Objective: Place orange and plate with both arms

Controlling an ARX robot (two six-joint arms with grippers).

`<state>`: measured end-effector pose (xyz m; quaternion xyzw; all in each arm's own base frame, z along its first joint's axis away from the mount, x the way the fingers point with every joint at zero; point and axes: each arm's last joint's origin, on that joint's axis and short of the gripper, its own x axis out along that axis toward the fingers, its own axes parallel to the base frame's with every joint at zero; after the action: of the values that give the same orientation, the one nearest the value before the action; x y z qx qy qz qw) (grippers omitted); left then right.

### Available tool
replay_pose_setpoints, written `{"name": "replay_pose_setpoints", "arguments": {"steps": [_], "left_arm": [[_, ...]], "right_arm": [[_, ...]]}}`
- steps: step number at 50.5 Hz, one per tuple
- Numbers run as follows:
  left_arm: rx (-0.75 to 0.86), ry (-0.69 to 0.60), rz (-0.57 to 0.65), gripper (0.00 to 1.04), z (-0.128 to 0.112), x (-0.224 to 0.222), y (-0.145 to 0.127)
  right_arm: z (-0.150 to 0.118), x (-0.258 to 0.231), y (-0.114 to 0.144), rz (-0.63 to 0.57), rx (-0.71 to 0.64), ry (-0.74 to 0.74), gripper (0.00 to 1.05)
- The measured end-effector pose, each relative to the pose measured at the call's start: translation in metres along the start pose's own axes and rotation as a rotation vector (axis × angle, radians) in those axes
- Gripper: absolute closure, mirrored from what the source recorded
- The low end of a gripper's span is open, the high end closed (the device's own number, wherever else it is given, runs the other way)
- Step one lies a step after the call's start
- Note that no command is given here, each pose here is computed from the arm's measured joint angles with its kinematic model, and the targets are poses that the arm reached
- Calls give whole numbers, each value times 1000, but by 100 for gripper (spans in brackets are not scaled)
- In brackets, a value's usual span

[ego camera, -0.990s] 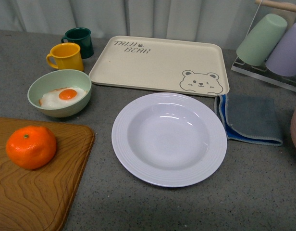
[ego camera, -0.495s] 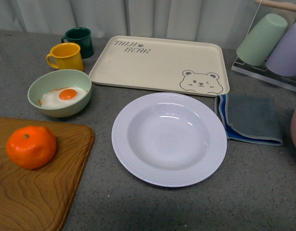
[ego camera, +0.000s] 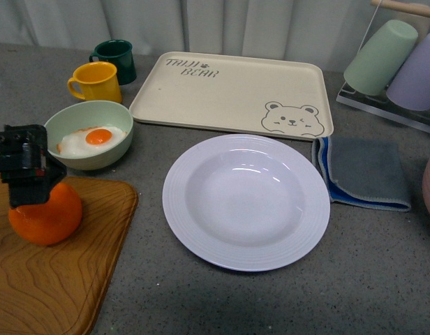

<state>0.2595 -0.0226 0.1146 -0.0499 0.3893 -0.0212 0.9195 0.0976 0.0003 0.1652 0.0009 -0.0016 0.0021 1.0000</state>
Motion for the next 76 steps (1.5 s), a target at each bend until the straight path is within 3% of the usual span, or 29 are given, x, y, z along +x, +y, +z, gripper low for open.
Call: {"name": "replay_pose_setpoints", "arguments": {"steps": [14,26,38,46,52,60,76], "left_arm": [[-11,133,35,7,-5,29,6],[-21,168,37,7,-6,41,8],[-24,175,36,38,-4,44,9],[-14,169,34,46,-1,40,5],[38,104,-22,48,13,22,-17],[149,38,-139,48,27,9,-69],[281,60,-255,49,20,34,-147]], "right_arm": [[0,0,0,0,0,0,9],[0,0,0,0,0,0,9],[0,0,0,0,0,0,9],[0,0,0,0,0,0,9],[0,0,0,0,0,0,9],[0,0,0,0,0,0,9],[0,0,0,0,0,0,9]]}}
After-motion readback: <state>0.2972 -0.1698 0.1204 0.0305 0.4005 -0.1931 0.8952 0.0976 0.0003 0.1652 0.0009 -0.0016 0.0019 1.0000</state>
